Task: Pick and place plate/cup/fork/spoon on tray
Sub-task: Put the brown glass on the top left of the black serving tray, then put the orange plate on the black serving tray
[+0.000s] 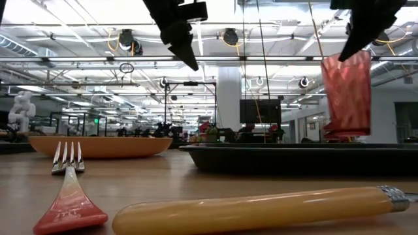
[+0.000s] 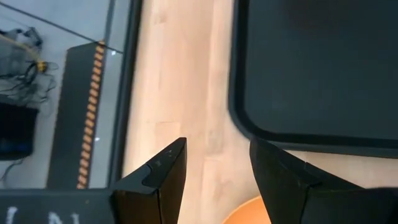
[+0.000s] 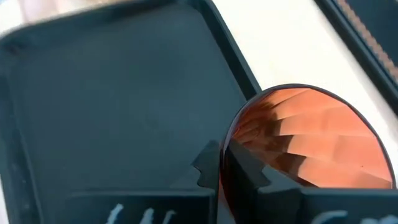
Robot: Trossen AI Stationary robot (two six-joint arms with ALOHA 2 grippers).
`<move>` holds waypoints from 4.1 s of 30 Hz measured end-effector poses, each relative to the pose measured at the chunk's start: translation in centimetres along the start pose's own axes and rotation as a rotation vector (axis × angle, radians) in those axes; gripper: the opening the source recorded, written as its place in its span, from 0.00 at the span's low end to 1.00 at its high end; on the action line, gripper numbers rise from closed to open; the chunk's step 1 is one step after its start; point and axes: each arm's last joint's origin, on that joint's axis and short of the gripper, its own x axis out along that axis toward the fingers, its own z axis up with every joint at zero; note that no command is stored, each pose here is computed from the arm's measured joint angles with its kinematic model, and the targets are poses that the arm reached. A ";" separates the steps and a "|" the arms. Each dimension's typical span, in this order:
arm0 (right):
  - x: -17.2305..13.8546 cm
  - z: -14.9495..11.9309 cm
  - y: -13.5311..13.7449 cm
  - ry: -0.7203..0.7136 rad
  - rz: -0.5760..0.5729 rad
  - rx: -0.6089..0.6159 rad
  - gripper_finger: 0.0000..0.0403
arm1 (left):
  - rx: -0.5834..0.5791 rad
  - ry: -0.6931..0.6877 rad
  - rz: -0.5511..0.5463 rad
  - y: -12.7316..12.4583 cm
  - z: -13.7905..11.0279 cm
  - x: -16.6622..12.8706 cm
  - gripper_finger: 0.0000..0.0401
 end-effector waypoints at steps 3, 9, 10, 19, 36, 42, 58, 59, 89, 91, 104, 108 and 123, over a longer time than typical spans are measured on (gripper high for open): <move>0.0 -0.6 -0.4 0.062 -0.044 0.052 0.01 | 0.002 -0.007 -0.022 -0.1 0.0 0.0 0.45; -0.2 -1.4 -1.2 0.105 -0.161 0.128 0.01 | 0.016 -0.034 -0.023 0.0 0.3 0.0 0.45; -0.2 -1.5 -1.3 0.101 -0.182 0.137 0.01 | 0.018 -0.048 -0.030 0.0 0.4 0.0 0.45; -0.1 -1.5 -1.6 0.062 -0.291 0.155 0.02 | 0.091 -0.059 -0.048 -0.7 -0.5 1.4 0.45; 3.0 -3.5 -1.7 0.108 -0.383 0.182 0.05 | 0.094 -0.065 -0.044 -0.8 -0.5 1.5 0.45; 3.0 -3.5 -1.7 0.103 -0.388 0.182 0.12 | 0.086 -0.096 -0.033 -0.7 -0.2 1.5 0.45; 3.0 -3.4 -1.8 0.061 -0.421 0.198 0.30 | 0.080 -0.078 -0.040 -0.7 -0.3 1.5 0.45; 2.9 -3.4 -1.8 0.060 -0.420 0.198 0.31 | 0.081 -0.070 -0.043 -0.7 -0.4 1.5 0.45; 1.5 2.9 4.7 -0.430 0.130 -0.042 0.32 | -0.161 0.299 -0.148 -12.2 -3.2 -3.1 0.45; 1.4 2.9 5.7 -0.456 0.173 -0.048 0.32 | -0.183 0.329 -0.142 -13.3 -3.9 -3.2 0.45; 1.2 2.8 8.4 -0.516 0.254 -0.112 0.32 | -0.083 0.305 -0.064 -19.1 -9.5 -1.1 0.55; 1.2 2.8 8.3 -0.523 0.235 -0.116 0.32 | -0.110 0.285 -0.044 -19.3 -10.8 0.2 0.64; 1.2 2.8 8.3 -0.529 0.221 -0.164 0.32 | -0.172 0.195 -0.084 -20.1 -12.7 2.2 0.56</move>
